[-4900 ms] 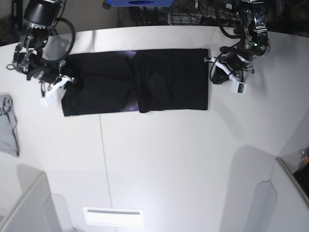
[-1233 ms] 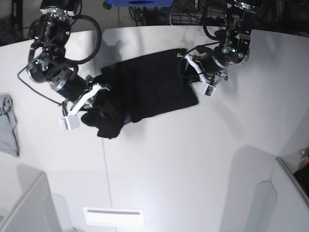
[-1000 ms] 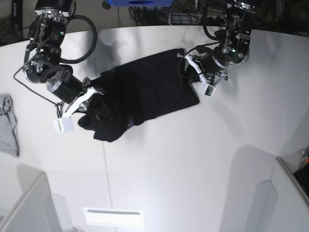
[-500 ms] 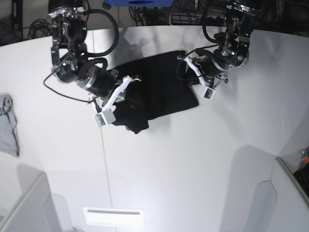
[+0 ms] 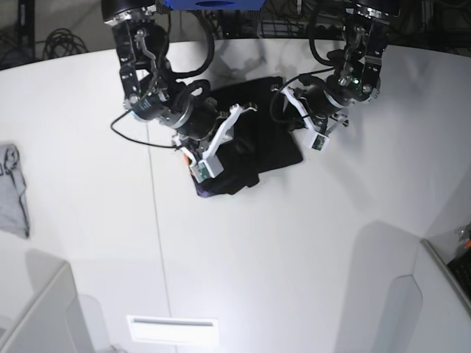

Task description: Fold the T-shirt properly

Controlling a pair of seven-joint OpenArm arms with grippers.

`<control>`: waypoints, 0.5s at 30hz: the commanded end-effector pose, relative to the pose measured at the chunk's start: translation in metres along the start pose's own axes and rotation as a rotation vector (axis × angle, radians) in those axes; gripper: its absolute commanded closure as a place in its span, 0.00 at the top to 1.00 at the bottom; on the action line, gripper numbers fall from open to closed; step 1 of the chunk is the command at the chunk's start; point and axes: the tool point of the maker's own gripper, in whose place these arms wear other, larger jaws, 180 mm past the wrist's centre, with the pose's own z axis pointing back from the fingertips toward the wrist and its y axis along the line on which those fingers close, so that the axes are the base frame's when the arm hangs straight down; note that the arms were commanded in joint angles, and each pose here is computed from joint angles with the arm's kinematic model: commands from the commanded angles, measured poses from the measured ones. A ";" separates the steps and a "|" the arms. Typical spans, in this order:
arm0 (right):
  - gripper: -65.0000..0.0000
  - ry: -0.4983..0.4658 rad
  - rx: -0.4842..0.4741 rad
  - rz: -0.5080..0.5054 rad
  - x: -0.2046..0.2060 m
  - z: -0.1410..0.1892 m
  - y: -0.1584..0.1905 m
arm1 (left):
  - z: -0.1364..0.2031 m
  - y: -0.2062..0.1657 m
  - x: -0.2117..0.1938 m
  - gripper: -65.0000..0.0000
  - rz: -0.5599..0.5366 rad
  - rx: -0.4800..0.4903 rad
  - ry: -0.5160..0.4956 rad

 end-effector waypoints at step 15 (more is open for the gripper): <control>0.00 -0.013 0.033 -0.016 -0.003 -0.014 0.006 | 0.003 0.005 0.002 0.00 -0.016 0.019 0.007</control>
